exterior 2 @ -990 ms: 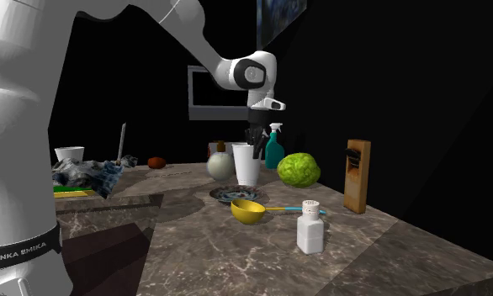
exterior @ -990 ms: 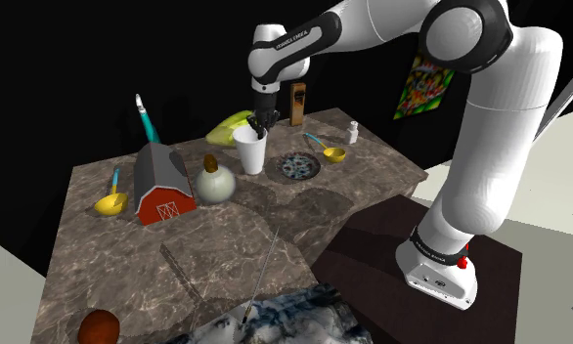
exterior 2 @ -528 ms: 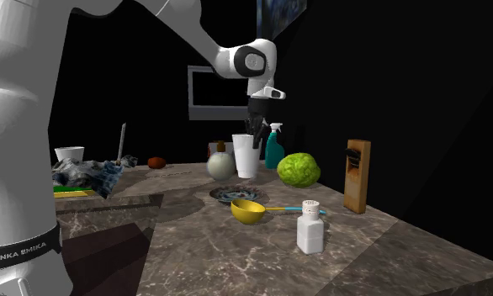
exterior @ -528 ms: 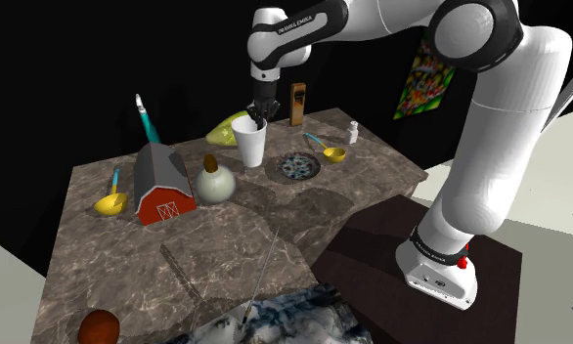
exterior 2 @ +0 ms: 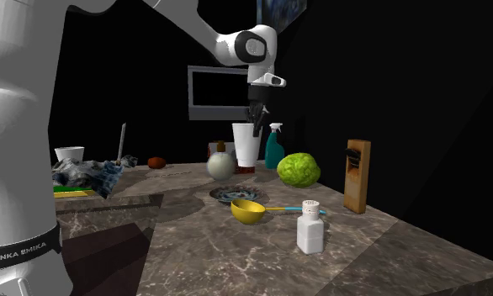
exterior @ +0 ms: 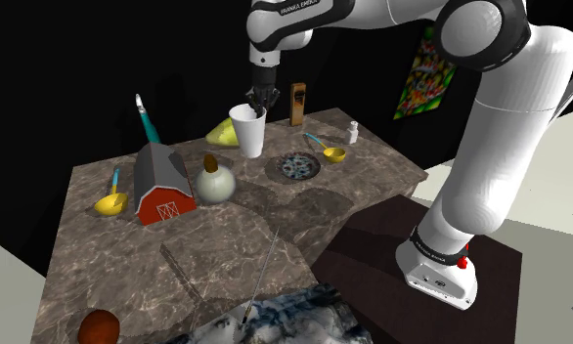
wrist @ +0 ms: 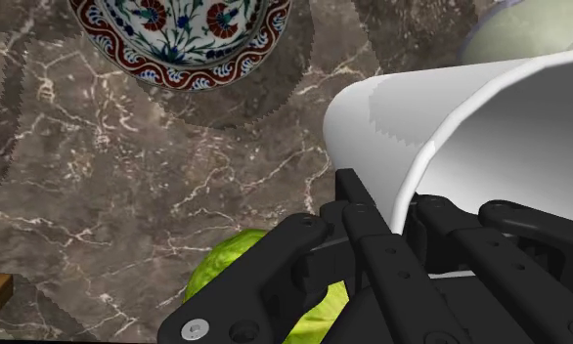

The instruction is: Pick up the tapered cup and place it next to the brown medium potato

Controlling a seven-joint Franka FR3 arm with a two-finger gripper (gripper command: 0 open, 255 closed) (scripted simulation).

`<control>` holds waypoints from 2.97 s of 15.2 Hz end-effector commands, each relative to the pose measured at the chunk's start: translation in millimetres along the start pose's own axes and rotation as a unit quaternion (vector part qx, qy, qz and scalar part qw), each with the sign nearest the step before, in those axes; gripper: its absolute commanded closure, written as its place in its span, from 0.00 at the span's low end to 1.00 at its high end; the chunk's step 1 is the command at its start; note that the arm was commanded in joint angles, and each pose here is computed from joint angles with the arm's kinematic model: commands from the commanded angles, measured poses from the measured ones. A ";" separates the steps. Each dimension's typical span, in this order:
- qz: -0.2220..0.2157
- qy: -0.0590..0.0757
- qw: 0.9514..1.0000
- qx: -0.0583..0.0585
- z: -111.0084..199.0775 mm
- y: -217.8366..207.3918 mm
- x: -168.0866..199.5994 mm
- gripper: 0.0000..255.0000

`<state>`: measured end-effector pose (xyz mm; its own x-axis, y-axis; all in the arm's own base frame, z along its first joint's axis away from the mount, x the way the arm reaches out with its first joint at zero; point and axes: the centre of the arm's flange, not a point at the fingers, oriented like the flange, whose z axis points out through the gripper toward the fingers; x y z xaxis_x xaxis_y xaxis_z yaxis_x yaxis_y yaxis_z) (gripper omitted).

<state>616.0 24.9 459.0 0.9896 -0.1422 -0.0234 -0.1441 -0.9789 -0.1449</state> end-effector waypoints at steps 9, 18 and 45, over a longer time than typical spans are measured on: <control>0.000 0.000 1.000 0.000 -51.9 -7.2 -1.8 1.00; 0.000 0.000 1.000 0.000 -98.9 -14.1 -2.9 1.00; 0.000 0.000 1.000 0.000 -112.1 -220.6 -128.3 1.00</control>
<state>525.9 232.5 606.3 0.9899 -0.1395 -0.0237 -0.1415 -0.9793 -0.1446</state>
